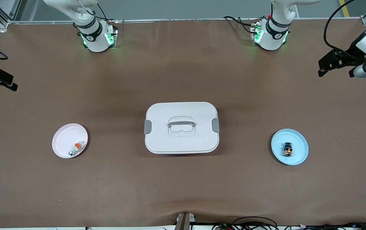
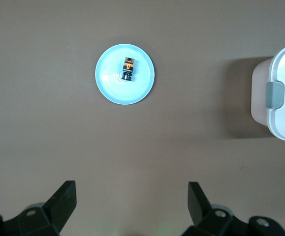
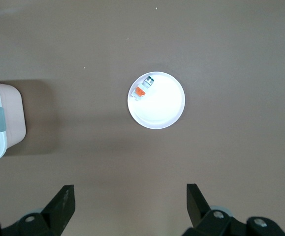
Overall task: Transfer orange switch to right arm and place
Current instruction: 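Move the left gripper toward the light-blue dish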
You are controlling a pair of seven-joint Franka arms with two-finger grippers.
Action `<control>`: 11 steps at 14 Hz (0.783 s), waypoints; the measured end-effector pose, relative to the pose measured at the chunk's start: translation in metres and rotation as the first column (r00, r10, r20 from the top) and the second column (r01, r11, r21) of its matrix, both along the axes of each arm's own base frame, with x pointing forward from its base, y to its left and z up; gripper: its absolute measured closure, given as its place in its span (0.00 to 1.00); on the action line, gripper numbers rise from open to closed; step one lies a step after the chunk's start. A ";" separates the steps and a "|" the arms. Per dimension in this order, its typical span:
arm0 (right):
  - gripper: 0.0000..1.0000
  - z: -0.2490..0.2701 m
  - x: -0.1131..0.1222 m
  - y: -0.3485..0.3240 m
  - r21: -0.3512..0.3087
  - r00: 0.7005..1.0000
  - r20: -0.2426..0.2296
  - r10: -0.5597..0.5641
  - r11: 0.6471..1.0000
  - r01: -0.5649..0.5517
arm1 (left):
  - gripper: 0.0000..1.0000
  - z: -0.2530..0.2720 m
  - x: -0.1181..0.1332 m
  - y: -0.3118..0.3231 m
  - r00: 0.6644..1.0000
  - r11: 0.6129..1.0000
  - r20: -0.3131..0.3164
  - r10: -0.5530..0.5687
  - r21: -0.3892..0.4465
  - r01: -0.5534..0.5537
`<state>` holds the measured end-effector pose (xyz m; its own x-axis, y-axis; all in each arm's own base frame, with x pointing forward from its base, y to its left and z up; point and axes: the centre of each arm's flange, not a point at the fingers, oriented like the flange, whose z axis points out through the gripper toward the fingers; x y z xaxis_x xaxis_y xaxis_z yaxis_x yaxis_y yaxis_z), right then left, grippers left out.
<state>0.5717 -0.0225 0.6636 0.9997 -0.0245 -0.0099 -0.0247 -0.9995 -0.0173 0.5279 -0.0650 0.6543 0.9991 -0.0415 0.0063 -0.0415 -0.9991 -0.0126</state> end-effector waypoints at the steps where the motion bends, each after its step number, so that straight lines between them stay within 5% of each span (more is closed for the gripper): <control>1: 0.00 0.000 0.000 0.000 0.000 1.000 0.000 0.000 1.000 0.000 | 0.00 -0.001 0.000 0.000 1.000 1.000 -0.001 0.000 0.000 0.000; 11: 0.00 0.000 0.000 0.000 0.000 1.000 0.000 0.000 1.000 0.000 | 0.00 -0.023 0.013 0.003 0.999 1.000 -0.047 -0.019 0.001 0.019</control>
